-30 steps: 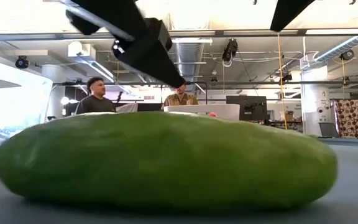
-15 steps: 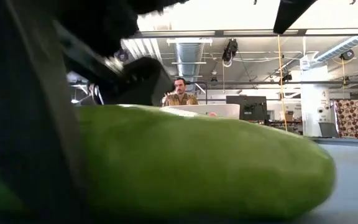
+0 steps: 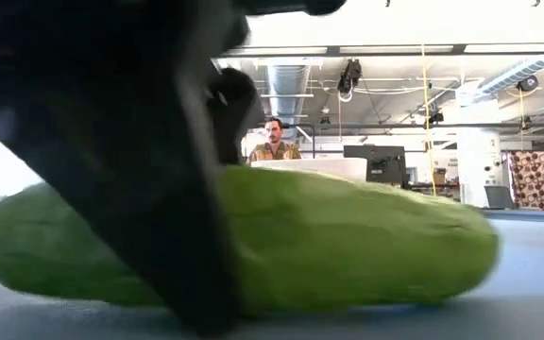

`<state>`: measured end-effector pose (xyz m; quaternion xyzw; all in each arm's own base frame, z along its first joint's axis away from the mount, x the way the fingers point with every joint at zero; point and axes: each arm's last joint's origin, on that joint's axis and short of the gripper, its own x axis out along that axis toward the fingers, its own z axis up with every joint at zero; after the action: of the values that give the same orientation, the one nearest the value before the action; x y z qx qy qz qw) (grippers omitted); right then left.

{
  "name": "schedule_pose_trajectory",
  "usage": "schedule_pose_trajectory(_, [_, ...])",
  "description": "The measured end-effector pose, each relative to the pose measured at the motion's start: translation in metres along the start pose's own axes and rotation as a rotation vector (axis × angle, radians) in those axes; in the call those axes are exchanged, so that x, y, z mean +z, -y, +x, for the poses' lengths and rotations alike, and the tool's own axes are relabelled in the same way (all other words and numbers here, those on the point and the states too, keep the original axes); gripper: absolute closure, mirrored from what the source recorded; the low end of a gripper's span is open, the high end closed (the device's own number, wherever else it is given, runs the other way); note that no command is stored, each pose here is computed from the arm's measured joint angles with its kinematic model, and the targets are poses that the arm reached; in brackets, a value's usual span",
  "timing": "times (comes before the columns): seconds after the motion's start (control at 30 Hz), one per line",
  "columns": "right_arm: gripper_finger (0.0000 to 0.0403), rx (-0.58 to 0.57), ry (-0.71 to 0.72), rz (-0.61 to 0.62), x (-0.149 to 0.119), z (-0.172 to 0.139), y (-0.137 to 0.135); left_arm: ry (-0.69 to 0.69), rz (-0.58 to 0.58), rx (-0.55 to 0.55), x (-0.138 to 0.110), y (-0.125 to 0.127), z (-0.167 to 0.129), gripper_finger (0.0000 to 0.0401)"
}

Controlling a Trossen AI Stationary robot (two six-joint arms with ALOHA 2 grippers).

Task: Sort produce into baskets
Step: Put the cucumber into the transparent bin

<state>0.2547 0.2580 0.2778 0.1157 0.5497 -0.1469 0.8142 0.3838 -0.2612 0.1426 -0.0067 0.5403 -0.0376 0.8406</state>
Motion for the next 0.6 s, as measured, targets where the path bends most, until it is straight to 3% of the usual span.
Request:
schedule_pose_trajectory(0.1, [0.0078, 0.014, -0.006, 0.091, -0.018, -0.006, -0.007, 0.004, 0.053, 0.0, 0.001, 0.01, -0.016, 0.0254])
schedule_pose_trajectory(0.33, [0.0078, 0.047, -0.017, 0.396, -0.047, -0.004, -0.026, 0.033, 0.181, 0.021, -0.014, 0.032, -0.077, 0.0236])
schedule_pose_trajectory(0.6, [0.0078, 0.141, 0.019, 0.526, -0.052, 0.019, -0.051, 0.075, 0.202, 0.117, -0.04, 0.022, -0.181, 0.024])
